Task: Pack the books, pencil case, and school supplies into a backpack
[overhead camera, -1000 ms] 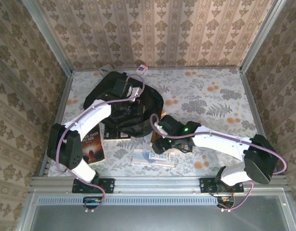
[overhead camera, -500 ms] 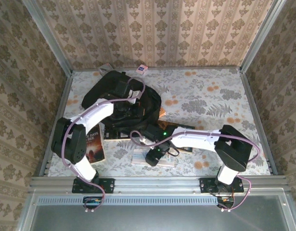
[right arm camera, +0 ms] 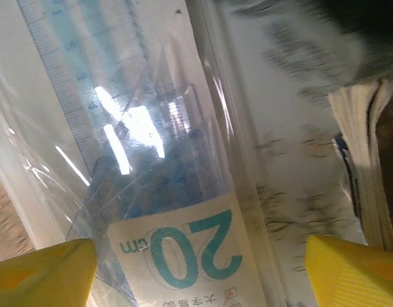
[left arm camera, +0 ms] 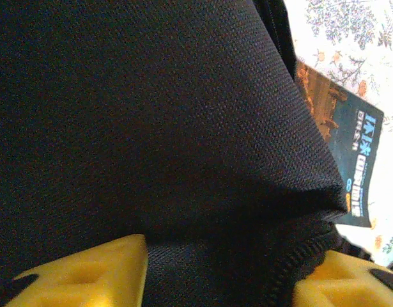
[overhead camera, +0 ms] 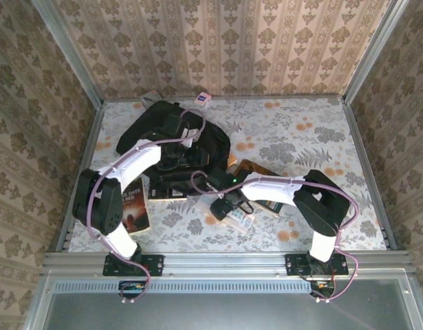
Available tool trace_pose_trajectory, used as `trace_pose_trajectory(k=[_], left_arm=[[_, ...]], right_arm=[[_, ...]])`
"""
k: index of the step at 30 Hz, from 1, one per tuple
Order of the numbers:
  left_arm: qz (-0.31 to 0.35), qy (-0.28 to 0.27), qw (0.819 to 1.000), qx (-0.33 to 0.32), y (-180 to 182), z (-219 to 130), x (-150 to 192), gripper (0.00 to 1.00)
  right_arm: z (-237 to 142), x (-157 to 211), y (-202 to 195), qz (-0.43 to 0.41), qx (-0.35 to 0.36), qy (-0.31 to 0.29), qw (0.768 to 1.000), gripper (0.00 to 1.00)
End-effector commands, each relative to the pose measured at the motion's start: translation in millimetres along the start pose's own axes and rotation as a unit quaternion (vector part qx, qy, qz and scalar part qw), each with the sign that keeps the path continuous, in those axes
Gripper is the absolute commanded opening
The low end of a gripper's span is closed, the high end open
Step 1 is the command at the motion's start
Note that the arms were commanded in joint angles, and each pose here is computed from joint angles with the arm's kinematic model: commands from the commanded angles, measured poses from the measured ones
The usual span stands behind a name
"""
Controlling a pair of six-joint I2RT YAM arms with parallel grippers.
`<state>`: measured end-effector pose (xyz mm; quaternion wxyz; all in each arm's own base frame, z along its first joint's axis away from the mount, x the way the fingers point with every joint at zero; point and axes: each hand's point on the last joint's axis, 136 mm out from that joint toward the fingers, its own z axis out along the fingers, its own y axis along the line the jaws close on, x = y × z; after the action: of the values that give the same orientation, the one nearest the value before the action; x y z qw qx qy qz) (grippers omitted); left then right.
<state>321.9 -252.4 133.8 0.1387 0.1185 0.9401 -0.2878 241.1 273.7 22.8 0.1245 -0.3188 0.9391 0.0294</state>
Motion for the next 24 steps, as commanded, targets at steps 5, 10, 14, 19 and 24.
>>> trace_pose_trajectory(k=[5,10,14,19,24], left_arm=[[0.04,-0.058,0.997,-0.019,-22.8,-61.5,-2.1,0.6],[0.072,-0.064,0.995,-0.025,-36.6,-80.8,31.8,0.61],[0.086,-0.053,0.994,-0.036,-37.0,-88.2,59.9,0.64],[0.097,-0.005,0.995,-0.03,-36.7,-71.6,107.5,0.66],[0.103,0.049,0.993,-0.033,-29.7,-38.2,148.5,0.65]], right_arm=[[6.5,5.6,-22.2,0.087,-0.018,0.0,0.996,0.82],[18.9,17.1,-12.5,0.105,-0.044,0.025,0.993,0.71],[11.8,15.4,2.4,0.134,-0.1,0.016,0.986,0.68],[-10.8,18.5,20.8,0.16,-0.174,0.01,0.971,0.73],[-34.3,22.7,38.5,0.187,-0.268,-0.001,0.945,0.76]])
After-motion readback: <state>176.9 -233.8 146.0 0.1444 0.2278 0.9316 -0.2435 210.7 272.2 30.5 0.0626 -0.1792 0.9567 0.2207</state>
